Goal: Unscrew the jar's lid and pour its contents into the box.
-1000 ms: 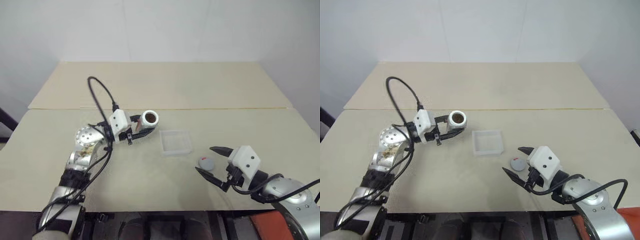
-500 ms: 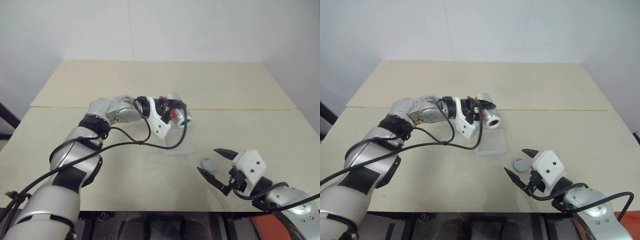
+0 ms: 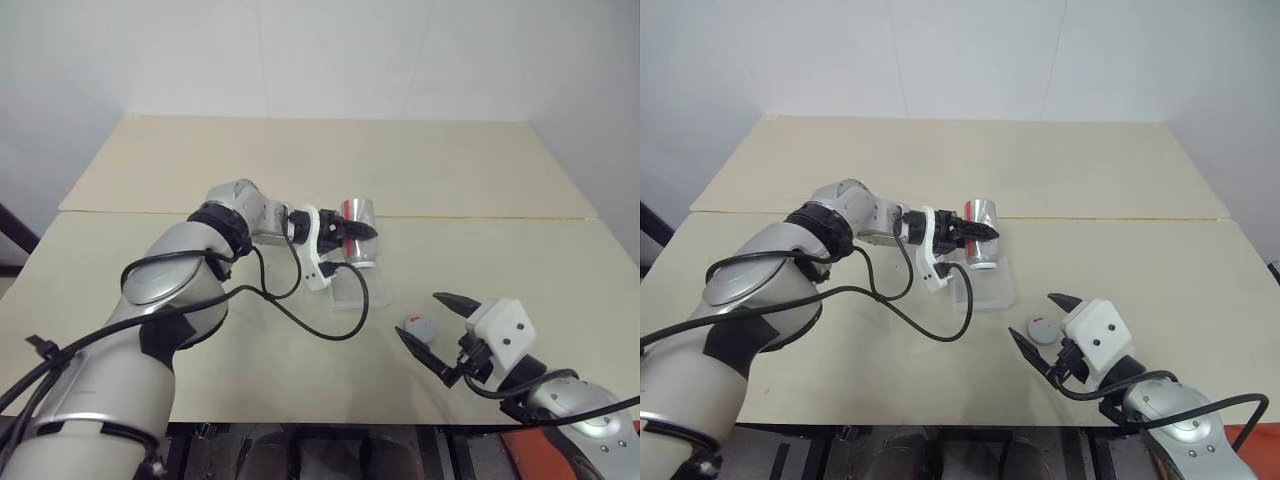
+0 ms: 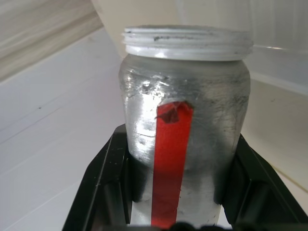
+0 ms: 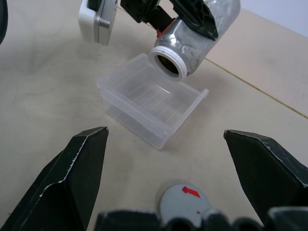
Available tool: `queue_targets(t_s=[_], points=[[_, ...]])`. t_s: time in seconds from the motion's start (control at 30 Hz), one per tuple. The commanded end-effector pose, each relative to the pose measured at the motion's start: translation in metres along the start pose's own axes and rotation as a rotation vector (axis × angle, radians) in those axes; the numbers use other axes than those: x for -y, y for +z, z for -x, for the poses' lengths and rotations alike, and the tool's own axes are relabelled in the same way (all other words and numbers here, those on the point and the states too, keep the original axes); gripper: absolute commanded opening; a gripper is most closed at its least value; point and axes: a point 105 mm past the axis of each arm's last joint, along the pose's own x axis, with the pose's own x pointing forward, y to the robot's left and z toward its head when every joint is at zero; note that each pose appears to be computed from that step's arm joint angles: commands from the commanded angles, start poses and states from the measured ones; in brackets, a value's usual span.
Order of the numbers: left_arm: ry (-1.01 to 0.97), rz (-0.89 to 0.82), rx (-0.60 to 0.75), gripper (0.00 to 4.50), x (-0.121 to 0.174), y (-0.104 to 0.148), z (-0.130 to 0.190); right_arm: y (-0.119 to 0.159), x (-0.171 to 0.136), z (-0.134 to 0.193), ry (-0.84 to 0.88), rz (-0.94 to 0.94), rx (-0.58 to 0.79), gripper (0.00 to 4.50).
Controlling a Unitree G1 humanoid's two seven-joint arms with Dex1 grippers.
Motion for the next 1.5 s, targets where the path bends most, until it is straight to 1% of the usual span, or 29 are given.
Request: queue_targets(t_s=[0.03, 0.1, 0.17, 0.2, 0.23, 0.27, 0.3, 0.33, 0.37, 0.4, 0.47, 0.5, 0.63, 0.67, 0.77, 0.8, 0.87, 0.9, 0.93, 0.97, 1.0, 1.1, 1.2, 1.3, 1.5], points=[[0.054, 0.073, -0.063, 1.96, -0.014, -0.014, 0.006, 0.007, 0.000, 0.000, -0.003, 0.040, 0.020, 4.49], [0.080, 0.298, -0.102, 1.96, -0.011, -0.012, 0.010, 0.005, 0.002, 0.000, -0.007, 0.044, 0.016, 4.49], [0.073, 0.390, -0.097, 1.96, -0.006, -0.009, 0.016, 0.005, 0.002, -0.001, -0.009, 0.043, 0.015, 4.49], [0.091, 0.545, -0.141, 1.96, -0.001, -0.010, 0.019, 0.004, 0.003, 0.000, -0.009, 0.039, 0.016, 4.49], [0.110, 0.659, -0.162, 1.96, 0.002, -0.011, 0.021, 0.004, 0.003, 0.000, -0.010, 0.036, 0.016, 4.49], [0.166, 0.892, -0.217, 1.96, 0.005, -0.019, 0.021, 0.004, 0.003, 0.000, -0.010, 0.029, 0.019, 4.49], [0.238, 1.095, -0.223, 1.96, 0.007, -0.023, 0.024, 0.003, 0.003, 0.000, -0.011, 0.027, 0.018, 4.49], [0.287, 1.229, -0.197, 1.96, 0.008, -0.024, 0.026, 0.002, 0.004, 0.001, -0.011, 0.025, 0.018, 4.49], [0.365, 1.411, -0.177, 1.96, 0.010, -0.030, 0.031, 0.002, 0.004, 0.000, -0.012, 0.024, 0.017, 4.49], [0.423, 1.533, -0.152, 1.96, 0.012, -0.033, 0.036, 0.001, 0.005, -0.001, -0.012, 0.023, 0.017, 4.49], [0.478, 1.667, -0.094, 1.96, 0.014, -0.032, 0.043, 0.001, 0.007, -0.002, -0.012, 0.024, 0.017, 4.49], [0.477, 1.672, -0.091, 1.96, 0.016, -0.029, 0.046, 0.001, 0.007, -0.003, -0.009, 0.024, 0.019, 4.49], [0.444, 1.622, -0.127, 1.96, 0.020, -0.023, 0.054, 0.000, 0.008, -0.007, 0.008, 0.031, 0.022, 4.49], [0.435, 1.573, -0.147, 1.96, 0.018, -0.024, 0.055, -0.001, 0.008, -0.008, 0.012, 0.034, 0.021, 4.49], [0.385, 1.266, -0.229, 1.96, 0.002, -0.031, 0.056, -0.001, 0.009, -0.009, 0.015, 0.039, 0.020, 4.49], [0.348, 1.120, -0.250, 1.96, -0.006, -0.032, 0.055, -0.001, 0.010, -0.009, 0.014, 0.039, 0.019, 4.49], [0.211, 0.739, -0.277, 1.96, -0.016, -0.031, 0.048, -0.002, 0.010, -0.009, 0.011, 0.039, 0.018, 4.49], [0.184, 0.612, -0.263, 1.96, -0.021, -0.030, 0.044, -0.002, 0.010, -0.009, 0.008, 0.038, 0.018, 4.49], [0.181, 0.517, -0.254, 1.96, -0.025, -0.030, 0.039, -0.002, 0.010, -0.009, 0.007, 0.035, 0.019, 4.49], [0.190, 0.461, -0.250, 1.96, -0.028, -0.031, 0.037, -0.002, 0.010, -0.010, 0.006, 0.033, 0.020, 4.49], [0.162, 0.332, -0.241, 1.96, -0.028, -0.031, 0.031, -0.002, 0.009, -0.010, 0.006, 0.033, 0.022, 4.49], [0.109, 0.088, -0.153, 1.96, -0.023, -0.022, 0.017, -0.002, 0.007, -0.012, -0.001, 0.029, 0.027, 4.49], [0.108, -0.043, -0.087, 1.96, -0.019, -0.016, 0.011, -0.001, 0.006, -0.011, -0.016, 0.024, 0.029, 4.49], [0.089, -0.136, -0.039, 1.96, -0.012, -0.013, 0.007, -0.002, 0.005, -0.007, -0.034, 0.016, 0.027, 4.49], [0.155, -0.210, -0.044, 1.96, -0.029, -0.020, 0.000, -0.003, 0.002, -0.003, -0.056, 0.000, 0.022, 4.49]])
